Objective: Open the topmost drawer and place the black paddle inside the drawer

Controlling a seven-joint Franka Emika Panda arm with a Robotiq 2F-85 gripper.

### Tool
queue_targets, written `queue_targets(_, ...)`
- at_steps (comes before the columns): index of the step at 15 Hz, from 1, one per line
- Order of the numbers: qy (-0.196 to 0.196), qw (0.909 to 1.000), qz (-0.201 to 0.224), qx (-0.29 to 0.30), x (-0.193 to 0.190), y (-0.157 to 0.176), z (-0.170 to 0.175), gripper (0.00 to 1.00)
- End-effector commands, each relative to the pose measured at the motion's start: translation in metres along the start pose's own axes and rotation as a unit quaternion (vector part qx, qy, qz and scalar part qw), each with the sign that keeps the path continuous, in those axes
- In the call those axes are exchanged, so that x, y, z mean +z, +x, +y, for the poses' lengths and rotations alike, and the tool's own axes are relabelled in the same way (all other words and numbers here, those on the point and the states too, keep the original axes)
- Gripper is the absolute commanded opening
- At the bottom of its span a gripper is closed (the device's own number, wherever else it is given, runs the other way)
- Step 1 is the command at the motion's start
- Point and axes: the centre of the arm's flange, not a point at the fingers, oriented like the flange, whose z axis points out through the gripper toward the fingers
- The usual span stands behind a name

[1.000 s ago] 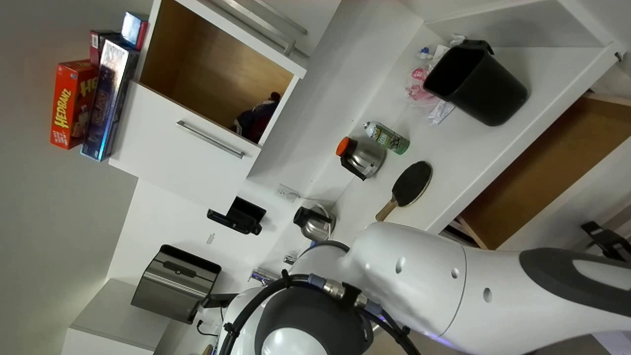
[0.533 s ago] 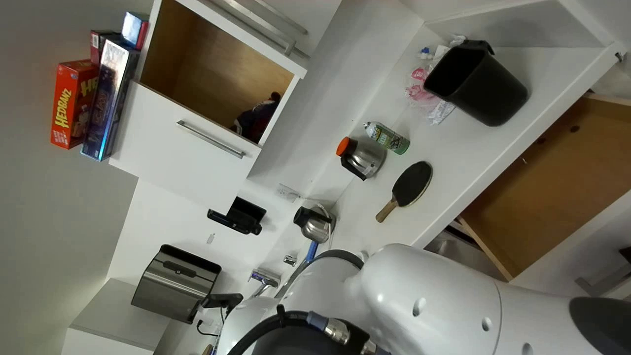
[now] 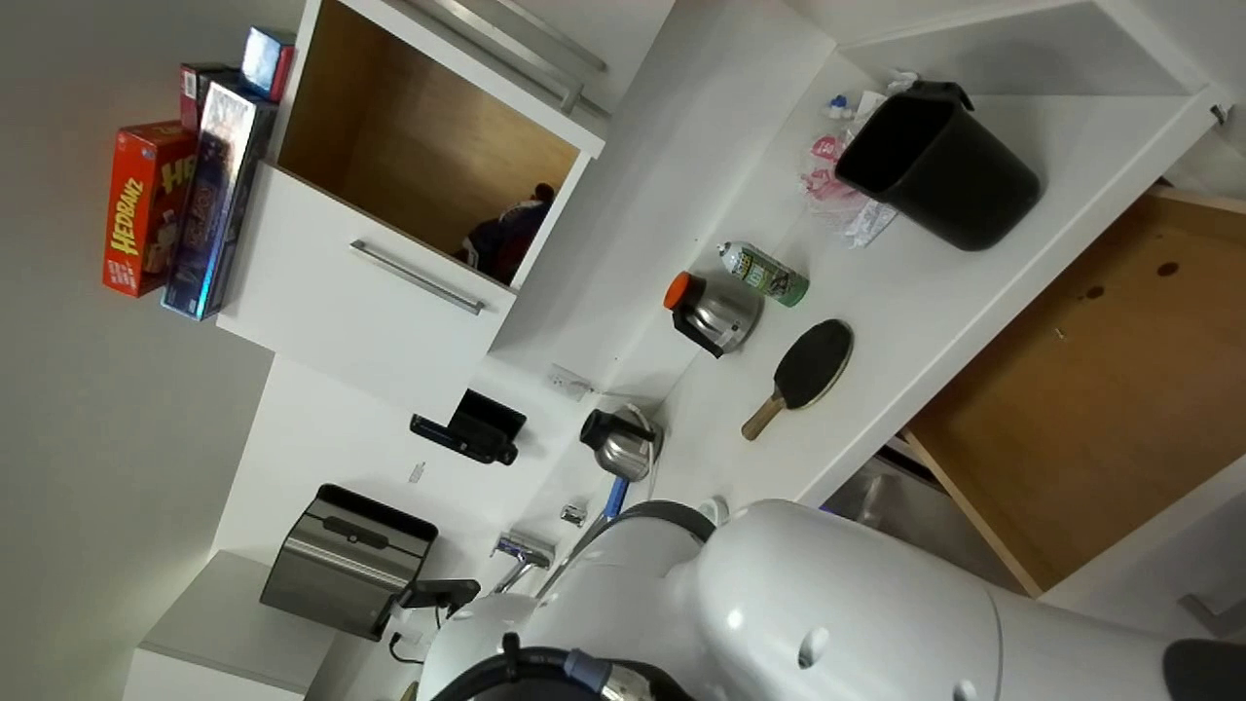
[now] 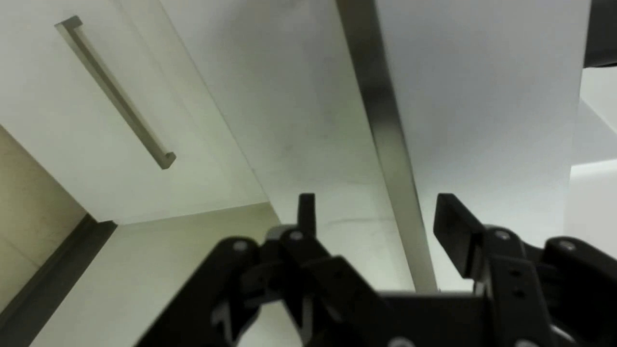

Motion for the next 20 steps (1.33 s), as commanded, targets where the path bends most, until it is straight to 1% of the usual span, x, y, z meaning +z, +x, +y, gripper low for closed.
queue_targets(1,-0.056,0.9975,0.042,0.008,-0.026,-0.035,-0.048,0.96)
queue_targets(2,-0.069,0.9964,0.05,-0.001,-0.032,-0.046,-0.057,1.0)
queue_targets(4,-0.101,0.9926,0.066,-0.013,-0.039,-0.07,-0.077,1.0)
queue_targets(7,-0.155,0.9819,0.101,-0.042,-0.049,-0.105,-0.105,1.0)
queue_targets(9,-0.186,0.9719,0.128,-0.065,-0.056,-0.127,-0.124,1.0)
queue_targets(12,-0.232,0.9529,0.165,-0.105,-0.064,-0.16,-0.158,1.0)
queue_targets(14,-0.255,0.941,0.178,-0.132,-0.067,-0.177,-0.182,1.0)
queue_targets(16,-0.273,0.9298,0.177,-0.172,-0.062,-0.191,-0.207,1.0)
queue_targets(18,-0.29,0.9158,0.177,-0.214,-0.053,-0.205,-0.228,1.0)
queue_targets(20,-0.301,0.9045,0.163,-0.255,-0.045,-0.217,-0.247,1.0)
